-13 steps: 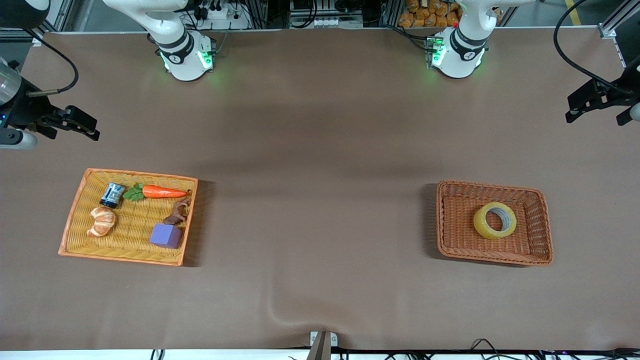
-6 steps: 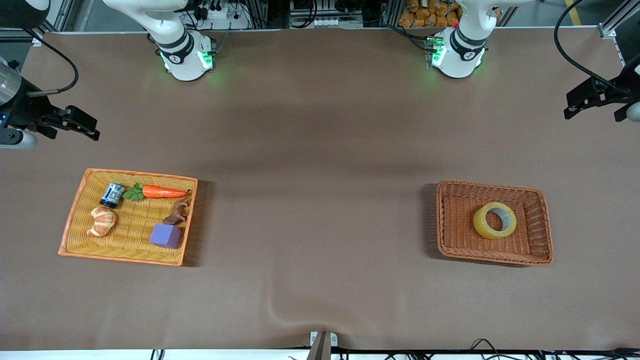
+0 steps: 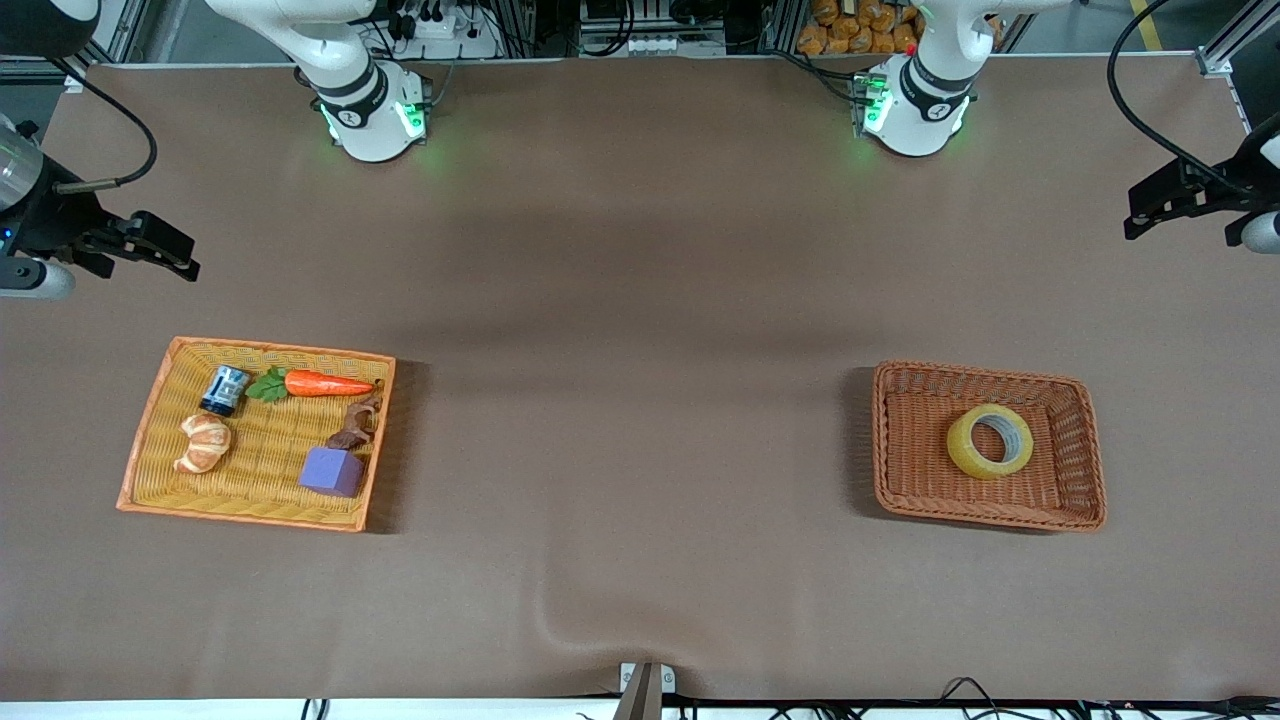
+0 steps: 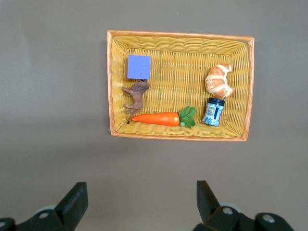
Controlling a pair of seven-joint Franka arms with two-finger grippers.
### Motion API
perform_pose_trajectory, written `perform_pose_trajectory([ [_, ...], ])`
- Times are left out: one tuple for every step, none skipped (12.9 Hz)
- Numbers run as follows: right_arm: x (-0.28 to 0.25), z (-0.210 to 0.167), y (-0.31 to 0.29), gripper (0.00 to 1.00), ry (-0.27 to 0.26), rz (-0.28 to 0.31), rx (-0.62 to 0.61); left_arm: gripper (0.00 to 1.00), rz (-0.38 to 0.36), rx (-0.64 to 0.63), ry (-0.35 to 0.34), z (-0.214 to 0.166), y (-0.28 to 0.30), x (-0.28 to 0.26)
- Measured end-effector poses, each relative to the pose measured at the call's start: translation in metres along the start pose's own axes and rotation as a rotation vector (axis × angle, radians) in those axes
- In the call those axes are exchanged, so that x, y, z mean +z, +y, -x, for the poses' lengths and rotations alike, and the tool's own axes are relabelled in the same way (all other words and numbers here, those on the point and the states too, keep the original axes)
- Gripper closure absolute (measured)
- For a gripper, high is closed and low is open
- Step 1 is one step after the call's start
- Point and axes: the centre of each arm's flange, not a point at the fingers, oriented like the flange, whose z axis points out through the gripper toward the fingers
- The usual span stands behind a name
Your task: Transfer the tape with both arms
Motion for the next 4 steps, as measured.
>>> perform_pose_trajectory([
  [0.0000,0.0000,0.0000,0.00,0.000,0.000,0.000,0.00,0.000,0.002,-0.002,0.0002,0.0010,-0.0002],
  [0.0000,0.0000,-0.0001,0.00,0.000,0.000,0.000,0.00,0.000,0.004,-0.003,0.0003,0.0020,-0.0001],
  [0.0000,0.0000,-0.0001,0.00,0.000,0.000,0.000,0.00,0.000,0.006,-0.004,0.0003,0.0034,-0.0002],
  [0.0000,0.0000,-0.0001,0.00,0.000,0.000,0.000,0.00,0.000,0.009,-0.005,0.0004,0.0051,-0.0003],
])
